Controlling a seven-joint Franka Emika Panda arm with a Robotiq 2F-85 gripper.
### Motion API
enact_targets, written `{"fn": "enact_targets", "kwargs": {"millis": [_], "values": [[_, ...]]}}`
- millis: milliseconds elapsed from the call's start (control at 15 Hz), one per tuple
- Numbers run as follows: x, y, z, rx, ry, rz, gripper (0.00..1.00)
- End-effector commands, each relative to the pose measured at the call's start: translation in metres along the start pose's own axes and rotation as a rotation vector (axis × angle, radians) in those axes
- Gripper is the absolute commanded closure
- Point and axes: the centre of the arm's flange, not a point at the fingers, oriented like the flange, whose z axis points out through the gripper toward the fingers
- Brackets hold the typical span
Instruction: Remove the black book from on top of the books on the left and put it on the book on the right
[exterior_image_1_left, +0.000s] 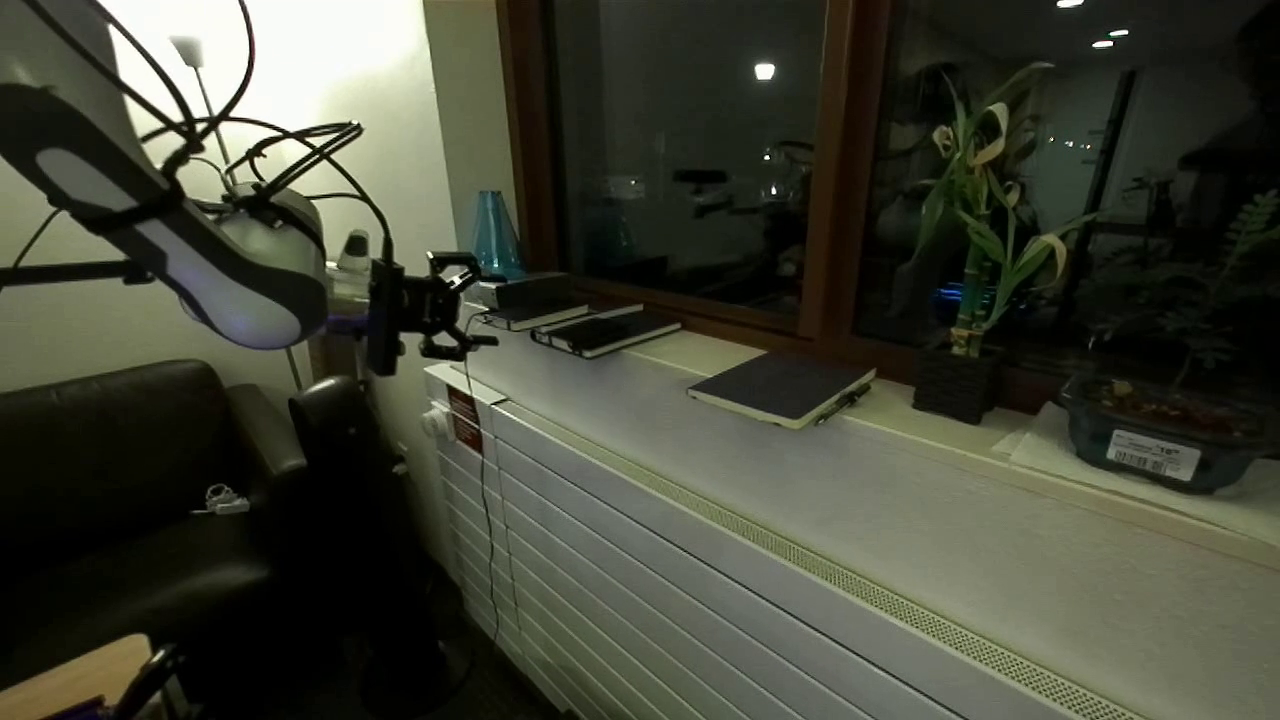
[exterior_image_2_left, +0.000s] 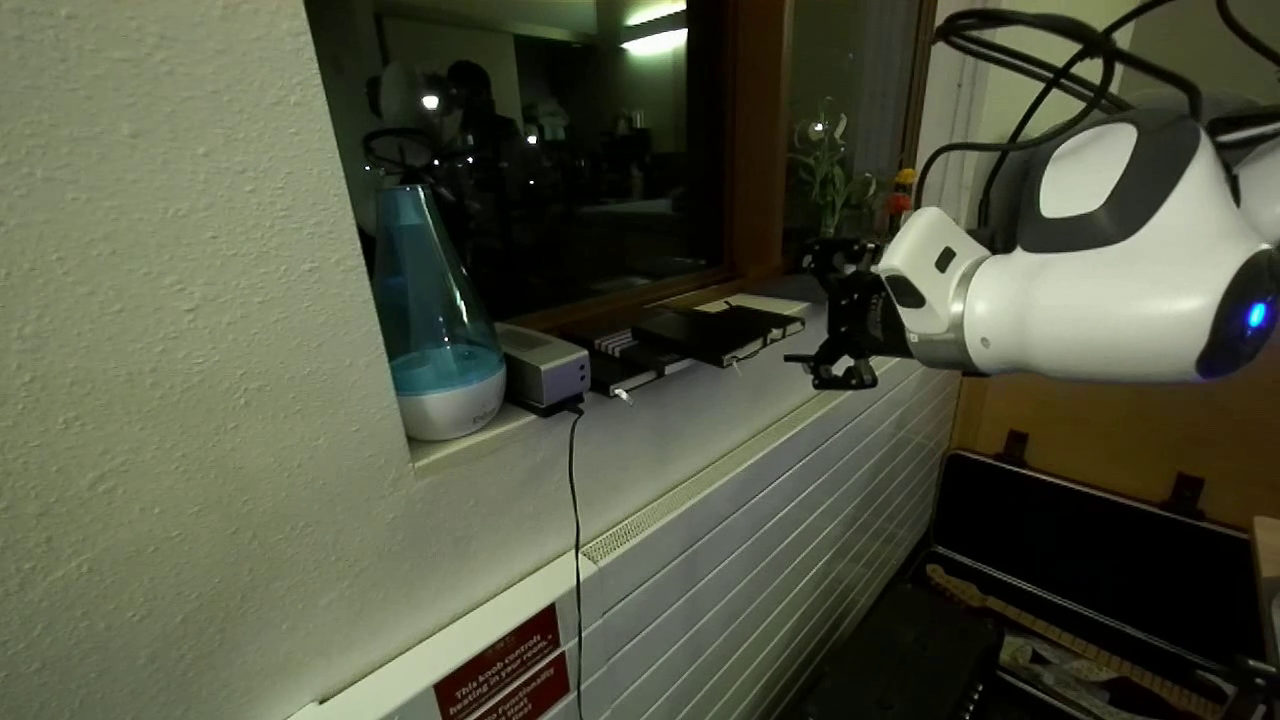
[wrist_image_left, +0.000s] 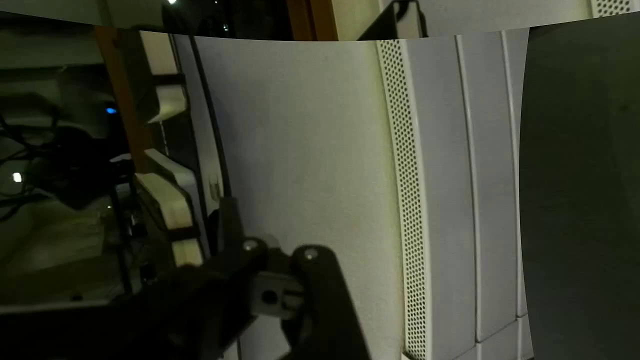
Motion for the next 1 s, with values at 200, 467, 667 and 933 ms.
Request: {"fn": "enact_targets", "kwargs": {"millis": [200,467,667,933], "values": [[-0.002,-0.03,0.018,-0.103,0.057,0.034,0.0],[-0.006,-0.041,0.022,-0.131,0.072,0.031,0.0],[-0.005,-0.044,0.025,-0.15,0.082,0.027,0.0],[-0.001,-0.04,0.025,-0.164,0.071,0.033,0.0]]}}
